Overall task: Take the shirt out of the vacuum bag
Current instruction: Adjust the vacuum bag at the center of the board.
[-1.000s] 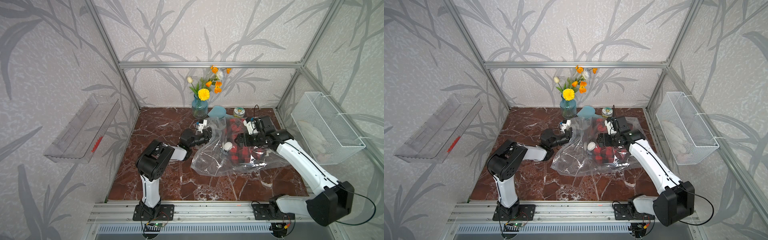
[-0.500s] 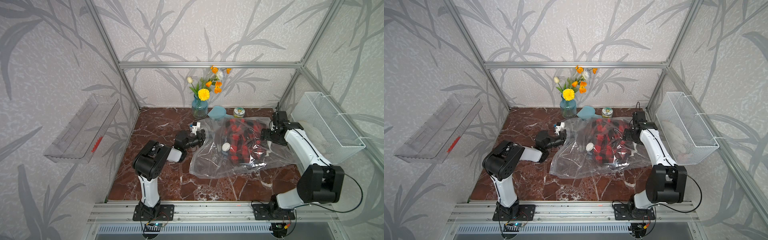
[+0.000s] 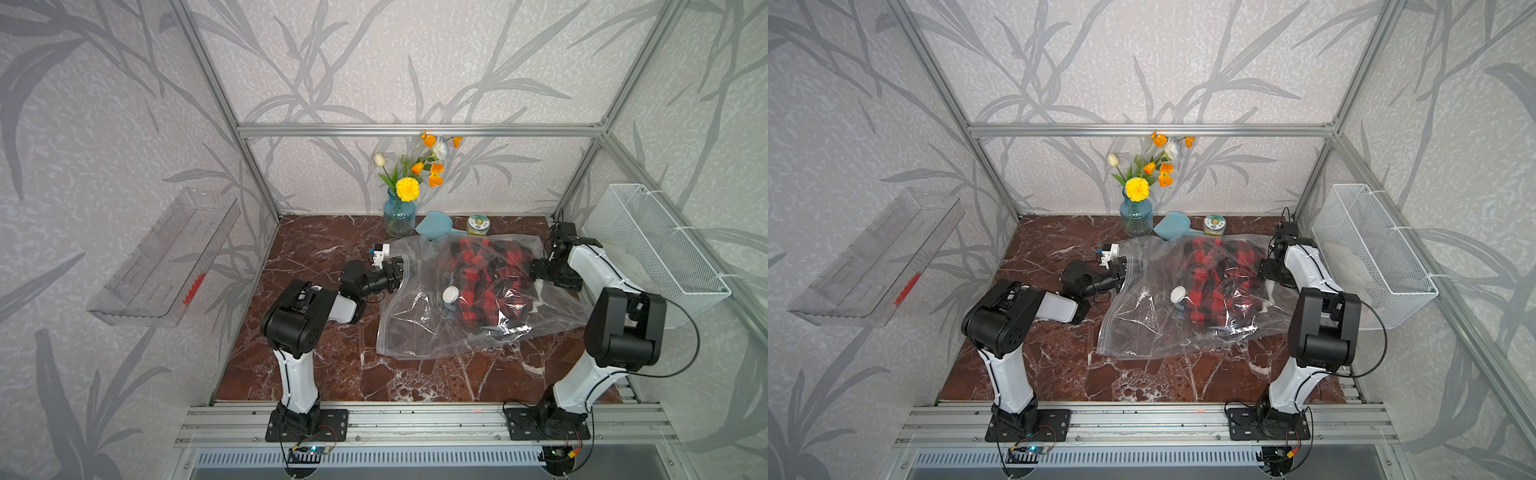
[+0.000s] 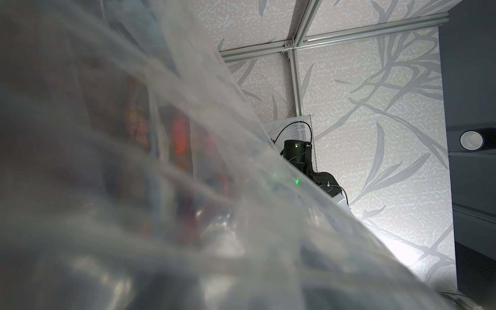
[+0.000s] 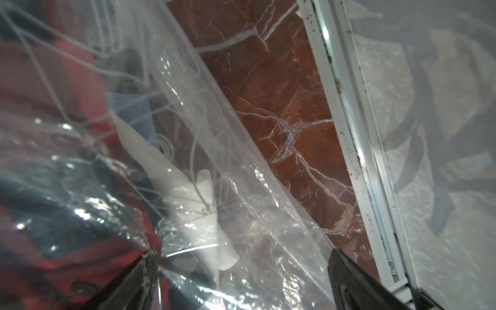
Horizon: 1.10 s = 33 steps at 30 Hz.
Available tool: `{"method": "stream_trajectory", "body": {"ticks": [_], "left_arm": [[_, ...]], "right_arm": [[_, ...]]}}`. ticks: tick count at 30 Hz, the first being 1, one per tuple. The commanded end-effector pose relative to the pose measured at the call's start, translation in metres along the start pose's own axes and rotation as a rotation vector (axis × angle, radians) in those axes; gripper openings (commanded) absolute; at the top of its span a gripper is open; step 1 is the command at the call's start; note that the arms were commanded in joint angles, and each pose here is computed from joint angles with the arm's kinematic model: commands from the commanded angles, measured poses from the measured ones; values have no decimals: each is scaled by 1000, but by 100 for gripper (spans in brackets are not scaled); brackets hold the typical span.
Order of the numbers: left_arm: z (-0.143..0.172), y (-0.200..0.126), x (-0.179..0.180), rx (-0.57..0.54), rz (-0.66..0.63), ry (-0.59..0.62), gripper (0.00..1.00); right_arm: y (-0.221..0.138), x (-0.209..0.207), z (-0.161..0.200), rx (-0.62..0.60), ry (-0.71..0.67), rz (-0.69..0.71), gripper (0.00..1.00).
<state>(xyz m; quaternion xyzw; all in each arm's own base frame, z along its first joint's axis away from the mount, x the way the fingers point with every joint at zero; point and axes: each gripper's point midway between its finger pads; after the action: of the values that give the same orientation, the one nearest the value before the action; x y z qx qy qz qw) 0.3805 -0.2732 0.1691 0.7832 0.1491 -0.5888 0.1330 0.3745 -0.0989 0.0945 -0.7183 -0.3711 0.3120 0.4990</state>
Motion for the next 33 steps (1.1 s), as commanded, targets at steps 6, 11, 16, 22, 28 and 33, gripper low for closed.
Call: {"method": "stream_trajectory", "body": {"ticks": [6,11,16,22,28,33], "left_arm": [[-2,3,-9,12,41,39,63],[-1,1,-6,17,37,36,63],[-3,-5,-6,7,33,38,63],[-14,-15,-5,-27,25,40,63],[-35,-42,8,-102,-14,29,63],[-43,-52,14,-124,-32,27,63]], "right_arm": [[41,26,16,119,4,-127,50],[53,34,28,156,2,-167,5],[29,48,26,108,14,-288,0],[-44,56,12,-46,-14,-384,0],[-79,47,11,-121,-11,-399,0],[-62,16,7,-137,36,-233,42]]}}
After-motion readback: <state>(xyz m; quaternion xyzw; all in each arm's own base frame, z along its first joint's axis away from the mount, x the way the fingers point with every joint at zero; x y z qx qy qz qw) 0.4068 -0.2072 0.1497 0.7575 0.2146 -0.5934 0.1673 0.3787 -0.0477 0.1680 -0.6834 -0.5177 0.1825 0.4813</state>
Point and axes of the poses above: each gripper's point midway between its finger pads, its own y axis out along the fingers, its own x axis along the line the jaws close on, z = x × y, and after that the axes turned 6 degrees about y, right-handed
